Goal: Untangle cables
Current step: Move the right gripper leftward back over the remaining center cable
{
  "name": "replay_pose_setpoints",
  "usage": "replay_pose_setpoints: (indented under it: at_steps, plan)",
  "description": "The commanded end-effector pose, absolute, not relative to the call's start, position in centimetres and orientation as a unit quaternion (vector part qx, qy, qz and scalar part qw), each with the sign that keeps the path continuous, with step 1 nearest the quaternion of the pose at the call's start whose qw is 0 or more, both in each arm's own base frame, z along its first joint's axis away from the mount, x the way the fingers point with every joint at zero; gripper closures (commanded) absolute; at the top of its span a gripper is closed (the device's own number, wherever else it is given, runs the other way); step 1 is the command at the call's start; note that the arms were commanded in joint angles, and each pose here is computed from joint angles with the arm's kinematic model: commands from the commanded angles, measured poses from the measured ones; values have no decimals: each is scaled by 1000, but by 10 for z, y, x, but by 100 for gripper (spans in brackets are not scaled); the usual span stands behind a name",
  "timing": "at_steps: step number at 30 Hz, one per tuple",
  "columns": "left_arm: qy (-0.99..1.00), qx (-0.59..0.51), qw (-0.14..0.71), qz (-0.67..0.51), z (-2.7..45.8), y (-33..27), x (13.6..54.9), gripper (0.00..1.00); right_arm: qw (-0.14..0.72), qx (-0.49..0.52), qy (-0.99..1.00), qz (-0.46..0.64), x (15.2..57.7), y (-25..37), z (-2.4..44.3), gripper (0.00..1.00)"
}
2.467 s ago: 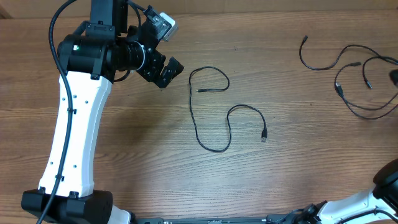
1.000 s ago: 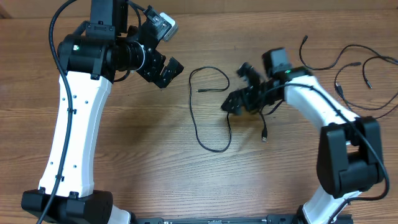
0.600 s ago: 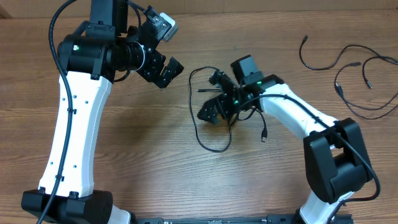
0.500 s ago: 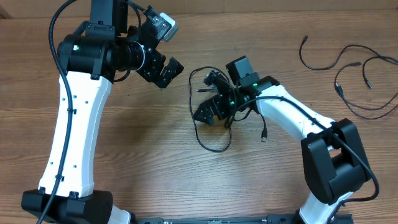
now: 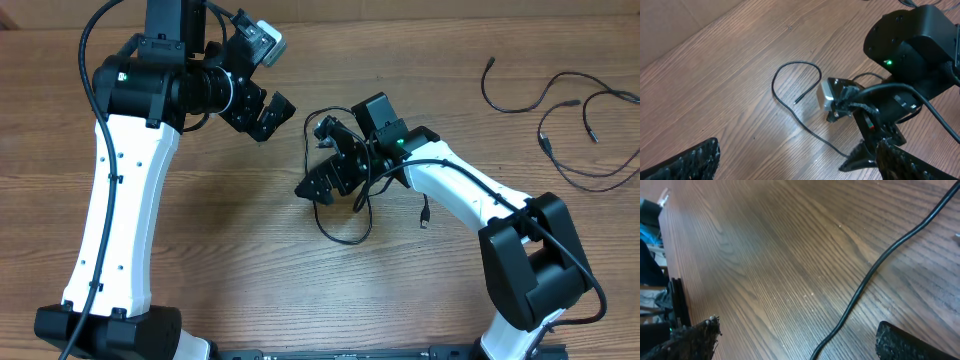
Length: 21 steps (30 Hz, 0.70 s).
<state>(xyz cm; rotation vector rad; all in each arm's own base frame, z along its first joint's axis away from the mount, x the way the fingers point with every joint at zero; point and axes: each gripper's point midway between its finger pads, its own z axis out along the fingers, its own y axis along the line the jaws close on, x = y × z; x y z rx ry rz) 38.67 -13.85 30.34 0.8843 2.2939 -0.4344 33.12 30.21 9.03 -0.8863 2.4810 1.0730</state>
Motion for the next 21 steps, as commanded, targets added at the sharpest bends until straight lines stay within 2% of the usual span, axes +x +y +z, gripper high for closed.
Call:
replay_pose_setpoints:
  at_steps: [1, 5, 14, 18, 21]
  plan:
    - [864, 345, 332, -157, 313, -134, 385, 0, 146, -242, 895, 346, 343, 298, 86, 0]
    - [864, 345, 332, -157, 313, -134, 385, 1, 165, -207, 915, 303, 355, 293, 79, 0]
    - [864, 345, 332, -157, 313, -134, 385, 1, 212, -239, 917, 239, 351, 316, 75, 0]
    - [864, 345, 332, -157, 313, -134, 385, 0, 207, -251, 920, 219, 343, 325, 61, 0]
    - [864, 345, 332, -157, 313, -134, 385, 1, 195, -229, 933, 199, 346, 321, 41, 4]
